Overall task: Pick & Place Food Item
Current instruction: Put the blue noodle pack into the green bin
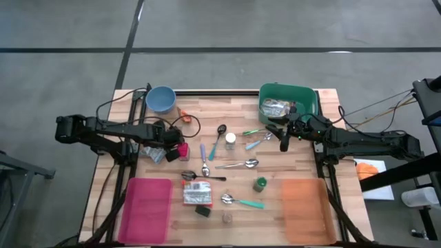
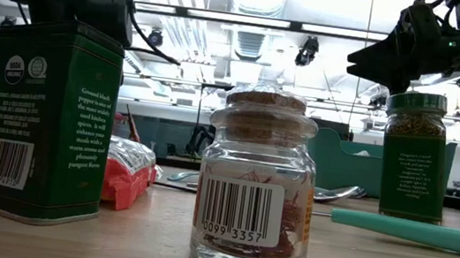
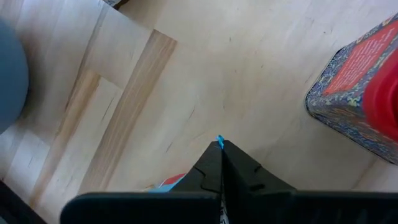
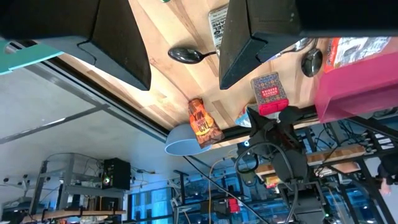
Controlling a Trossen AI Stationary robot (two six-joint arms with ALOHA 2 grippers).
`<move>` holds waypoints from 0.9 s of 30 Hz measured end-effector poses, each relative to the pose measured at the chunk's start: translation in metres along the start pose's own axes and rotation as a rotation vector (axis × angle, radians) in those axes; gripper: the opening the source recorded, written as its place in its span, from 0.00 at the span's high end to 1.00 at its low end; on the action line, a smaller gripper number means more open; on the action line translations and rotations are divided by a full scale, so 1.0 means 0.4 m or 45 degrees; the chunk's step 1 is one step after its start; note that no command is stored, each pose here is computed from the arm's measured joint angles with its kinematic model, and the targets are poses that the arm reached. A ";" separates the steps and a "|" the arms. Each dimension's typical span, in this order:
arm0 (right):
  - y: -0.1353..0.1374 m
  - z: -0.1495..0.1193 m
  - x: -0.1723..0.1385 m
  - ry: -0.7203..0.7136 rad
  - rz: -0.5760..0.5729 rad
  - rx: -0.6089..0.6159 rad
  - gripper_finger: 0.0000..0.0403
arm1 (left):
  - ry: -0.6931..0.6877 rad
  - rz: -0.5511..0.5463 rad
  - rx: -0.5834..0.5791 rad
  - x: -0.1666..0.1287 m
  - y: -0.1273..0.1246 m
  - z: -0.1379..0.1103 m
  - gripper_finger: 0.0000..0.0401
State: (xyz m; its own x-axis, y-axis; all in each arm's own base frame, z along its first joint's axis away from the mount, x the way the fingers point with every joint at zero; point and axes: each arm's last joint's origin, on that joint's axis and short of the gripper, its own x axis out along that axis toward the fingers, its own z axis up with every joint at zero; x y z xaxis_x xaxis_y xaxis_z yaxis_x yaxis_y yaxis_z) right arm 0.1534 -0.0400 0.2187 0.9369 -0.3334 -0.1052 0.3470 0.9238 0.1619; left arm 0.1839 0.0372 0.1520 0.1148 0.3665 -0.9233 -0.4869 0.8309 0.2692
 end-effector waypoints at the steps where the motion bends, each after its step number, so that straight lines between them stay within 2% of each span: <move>1: 0.000 0.000 0.000 0.000 0.000 0.000 0.54 | 0.000 0.008 -0.005 -0.002 0.001 0.002 1.00; 14: 0.000 0.000 0.000 0.001 0.000 -0.002 0.54 | -0.127 0.074 -0.116 -0.055 0.020 0.024 1.00; 20: 0.000 0.000 0.000 0.000 0.000 0.001 0.54 | -0.251 0.106 -0.253 -0.091 0.040 0.019 1.00; 27: 0.000 0.000 0.000 0.000 -0.001 -0.002 0.54 | -0.366 0.068 -0.360 -0.128 0.058 0.011 1.00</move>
State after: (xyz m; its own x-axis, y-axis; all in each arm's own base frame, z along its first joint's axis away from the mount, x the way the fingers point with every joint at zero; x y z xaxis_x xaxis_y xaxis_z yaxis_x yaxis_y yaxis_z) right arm 0.1533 -0.0401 0.2187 0.9367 -0.3339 -0.1051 0.3473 0.9240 0.1602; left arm 0.1706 0.0395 0.2069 0.3006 0.5415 -0.7851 -0.7131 0.6742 0.1920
